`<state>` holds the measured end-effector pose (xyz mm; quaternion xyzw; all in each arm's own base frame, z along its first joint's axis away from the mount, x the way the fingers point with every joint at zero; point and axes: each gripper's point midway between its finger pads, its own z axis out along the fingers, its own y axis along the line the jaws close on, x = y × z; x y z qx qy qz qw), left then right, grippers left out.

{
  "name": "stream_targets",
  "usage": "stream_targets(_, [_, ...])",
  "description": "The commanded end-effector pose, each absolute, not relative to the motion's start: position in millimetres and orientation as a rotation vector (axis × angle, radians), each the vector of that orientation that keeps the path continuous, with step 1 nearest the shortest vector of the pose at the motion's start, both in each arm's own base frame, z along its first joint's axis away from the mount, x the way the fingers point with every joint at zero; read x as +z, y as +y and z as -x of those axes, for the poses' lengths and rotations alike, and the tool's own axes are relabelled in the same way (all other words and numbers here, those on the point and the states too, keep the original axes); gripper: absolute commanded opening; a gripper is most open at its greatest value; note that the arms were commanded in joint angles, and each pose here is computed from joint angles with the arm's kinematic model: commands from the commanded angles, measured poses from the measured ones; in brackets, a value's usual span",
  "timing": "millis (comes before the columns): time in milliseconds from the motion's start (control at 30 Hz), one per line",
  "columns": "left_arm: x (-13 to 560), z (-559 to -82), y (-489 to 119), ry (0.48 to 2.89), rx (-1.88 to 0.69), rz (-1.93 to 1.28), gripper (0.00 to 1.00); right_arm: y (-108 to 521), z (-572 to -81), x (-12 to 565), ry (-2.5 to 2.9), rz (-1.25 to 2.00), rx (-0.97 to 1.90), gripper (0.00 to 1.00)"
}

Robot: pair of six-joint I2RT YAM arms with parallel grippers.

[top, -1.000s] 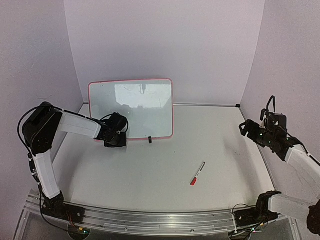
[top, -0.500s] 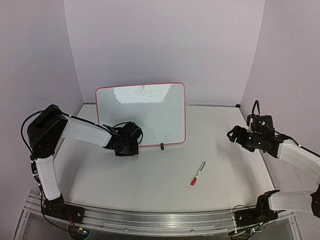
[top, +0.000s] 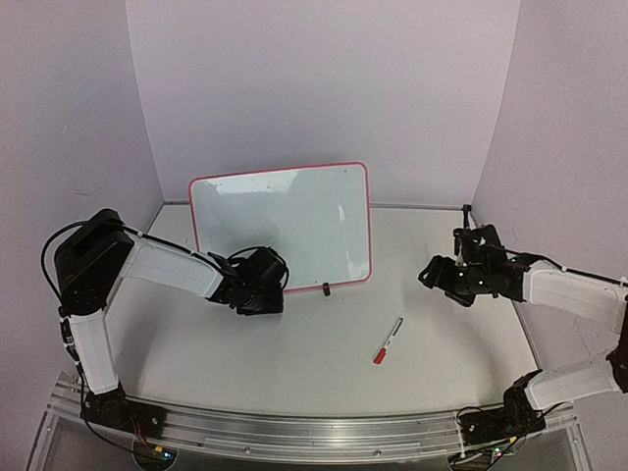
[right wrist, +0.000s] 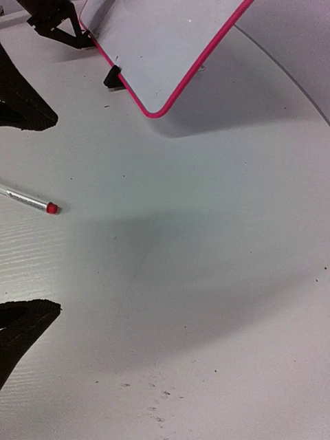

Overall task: Write a sentence on the whiteboard
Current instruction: Move the whiteboard stand to the center of the board, then pick up the whiteboard marker from the center of the board.

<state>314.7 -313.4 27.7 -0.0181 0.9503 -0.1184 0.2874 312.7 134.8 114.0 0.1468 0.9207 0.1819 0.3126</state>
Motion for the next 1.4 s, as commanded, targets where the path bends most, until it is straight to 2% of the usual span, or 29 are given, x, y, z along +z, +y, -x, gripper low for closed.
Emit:
stream_targets(0, [64,-304,-330,2.474,-0.488,-0.035,0.52,156,-308,109,2.512,-0.417,0.435,0.73])
stream_targets(167, [73,-285,-323,2.474,-0.553,-0.116,0.66,175,-301,84,2.645,-0.374,0.266,0.60])
stream_targets(300, [85,-274,-321,2.446,-0.611,-0.195,0.71,188,-301,71,2.708,-0.352,0.180,0.54])
stream_targets(433, [104,-270,-316,2.380,-0.622,-0.277,0.72,198,-300,53,2.777,-0.339,0.114,0.48])
stream_targets(733, [134,-269,-313,2.287,-0.633,-0.346,0.73,203,-292,29,2.838,-0.424,0.058,0.41])
stream_targets(1167, [137,-268,-315,2.269,-0.651,-0.375,0.73,208,-291,15,2.855,-0.477,0.054,0.30])
stream_targets(1367, [139,-266,-316,2.251,-0.664,-0.396,0.73,214,-292,7,2.865,-0.488,0.082,0.21])
